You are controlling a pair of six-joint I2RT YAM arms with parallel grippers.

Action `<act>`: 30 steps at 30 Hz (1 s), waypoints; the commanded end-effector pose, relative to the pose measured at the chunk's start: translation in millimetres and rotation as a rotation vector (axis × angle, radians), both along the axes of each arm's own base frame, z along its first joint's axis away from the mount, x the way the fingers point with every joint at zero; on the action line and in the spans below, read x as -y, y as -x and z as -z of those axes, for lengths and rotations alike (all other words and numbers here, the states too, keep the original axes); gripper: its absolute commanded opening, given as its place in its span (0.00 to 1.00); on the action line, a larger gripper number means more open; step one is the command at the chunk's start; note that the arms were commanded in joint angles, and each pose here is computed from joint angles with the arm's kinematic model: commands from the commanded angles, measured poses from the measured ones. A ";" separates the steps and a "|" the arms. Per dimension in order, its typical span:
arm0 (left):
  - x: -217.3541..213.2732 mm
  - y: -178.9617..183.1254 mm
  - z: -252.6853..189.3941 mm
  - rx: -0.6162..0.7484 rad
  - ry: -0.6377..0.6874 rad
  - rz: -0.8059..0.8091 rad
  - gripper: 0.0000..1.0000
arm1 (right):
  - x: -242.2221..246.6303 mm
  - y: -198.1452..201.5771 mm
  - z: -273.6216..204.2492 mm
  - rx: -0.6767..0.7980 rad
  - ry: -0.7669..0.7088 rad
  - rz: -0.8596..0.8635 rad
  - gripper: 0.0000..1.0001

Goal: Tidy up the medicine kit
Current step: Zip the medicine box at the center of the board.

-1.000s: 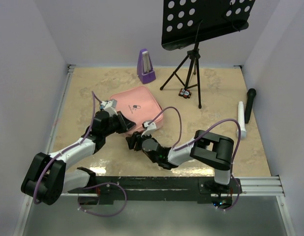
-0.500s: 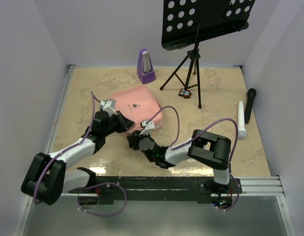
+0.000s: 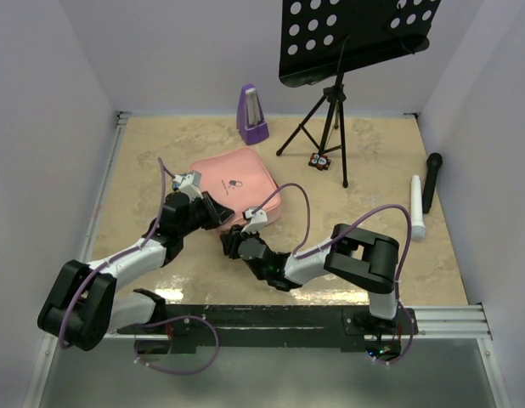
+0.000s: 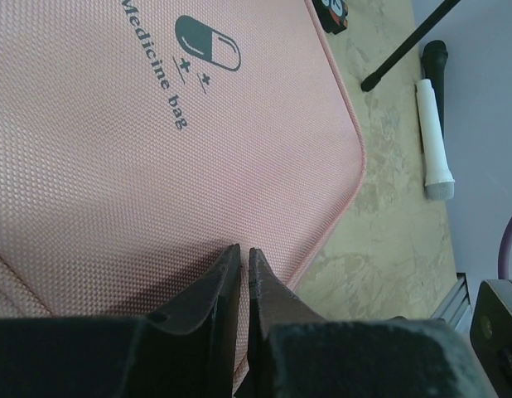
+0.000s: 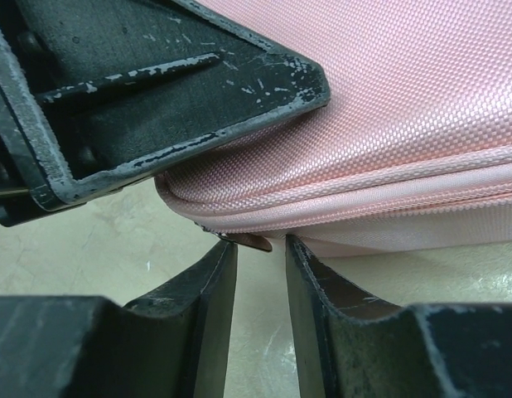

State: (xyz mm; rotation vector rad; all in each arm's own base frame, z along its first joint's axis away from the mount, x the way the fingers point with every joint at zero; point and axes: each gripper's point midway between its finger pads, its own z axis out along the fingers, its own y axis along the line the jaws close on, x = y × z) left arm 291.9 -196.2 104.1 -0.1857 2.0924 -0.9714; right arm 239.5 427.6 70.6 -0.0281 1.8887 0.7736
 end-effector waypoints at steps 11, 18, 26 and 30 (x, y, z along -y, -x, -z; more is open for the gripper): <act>-1.8 26.9 43.2 -0.148 -0.055 0.022 0.13 | -12.7 -9.1 -26.7 0.024 -0.067 0.023 0.28; -1.7 27.3 43.4 -0.149 -0.053 0.022 0.13 | -11.4 -9.2 -25.1 0.017 -0.064 0.030 0.13; -1.5 26.9 42.2 -0.147 -0.051 0.022 0.13 | -7.8 -5.5 -29.7 0.026 -0.082 0.016 0.00; -2.0 26.3 39.6 -0.142 -0.051 0.018 0.13 | 3.6 -4.0 -25.5 0.010 -0.084 0.041 0.00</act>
